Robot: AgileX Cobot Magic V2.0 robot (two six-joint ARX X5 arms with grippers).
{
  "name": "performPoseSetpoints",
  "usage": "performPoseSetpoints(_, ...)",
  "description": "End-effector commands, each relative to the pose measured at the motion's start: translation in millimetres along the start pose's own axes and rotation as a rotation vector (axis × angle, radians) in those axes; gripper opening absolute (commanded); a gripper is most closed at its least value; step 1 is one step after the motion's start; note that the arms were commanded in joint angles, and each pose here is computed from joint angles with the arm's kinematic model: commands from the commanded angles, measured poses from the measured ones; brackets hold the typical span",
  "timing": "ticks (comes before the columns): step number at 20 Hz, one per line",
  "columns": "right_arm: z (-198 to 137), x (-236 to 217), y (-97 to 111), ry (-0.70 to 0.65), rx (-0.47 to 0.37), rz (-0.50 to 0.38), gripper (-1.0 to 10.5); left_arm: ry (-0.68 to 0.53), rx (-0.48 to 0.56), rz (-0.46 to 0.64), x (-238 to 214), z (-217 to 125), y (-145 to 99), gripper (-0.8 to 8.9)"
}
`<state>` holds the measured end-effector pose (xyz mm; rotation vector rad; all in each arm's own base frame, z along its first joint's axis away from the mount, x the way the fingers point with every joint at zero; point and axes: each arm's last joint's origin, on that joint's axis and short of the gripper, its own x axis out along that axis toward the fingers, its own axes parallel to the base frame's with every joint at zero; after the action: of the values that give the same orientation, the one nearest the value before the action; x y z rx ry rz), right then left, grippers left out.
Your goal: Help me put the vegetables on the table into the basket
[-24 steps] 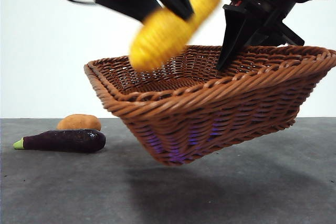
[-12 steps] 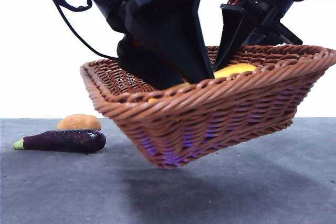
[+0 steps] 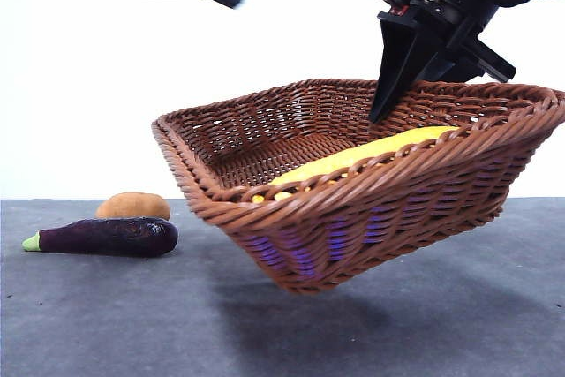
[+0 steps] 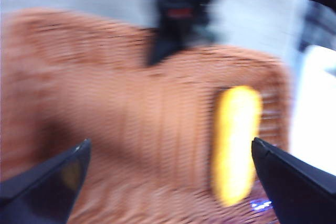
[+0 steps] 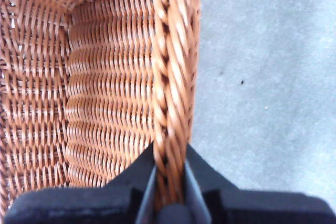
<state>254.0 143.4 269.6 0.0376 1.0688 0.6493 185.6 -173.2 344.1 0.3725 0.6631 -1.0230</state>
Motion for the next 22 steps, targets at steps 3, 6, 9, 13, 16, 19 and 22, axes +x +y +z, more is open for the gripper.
performPoseSetpoints(3,0,1,0,-0.006,-0.002,0.016,-0.1,0.034,-0.008,0.282,-30,-16,45,5.58)
performPoseSetpoints(6,-1,1,0,0.008,-0.011,0.013,-0.1,0.091,0.028,0.413,-38,-29,82,5.58)
performPoseSetpoints(9,-3,0,-1,0.028,-0.031,0.011,-0.1,0.127,-0.021,0.493,-33,-40,121,5.58)
performPoseSetpoints(13,-5,-3,-1,0.038,-0.043,0.007,-0.1,0.183,-0.119,0.475,-10,-42,181,5.58)
performPoseSetpoints(16,-6,-9,-1,0.027,-0.057,0.006,-0.1,0.23,-0.085,0.304,15,-42,217,5.58)
performPoseSetpoints(19,-7,-24,-4,-0.009,-0.065,-0.003,-0.1,0.276,-0.073,0.244,35,-52,247,5.58)
performPoseSetpoints(22,-7,-41,-10,-0.065,-0.058,-0.021,-0.1,0.32,-0.057,0.215,53,-72,263,5.58)
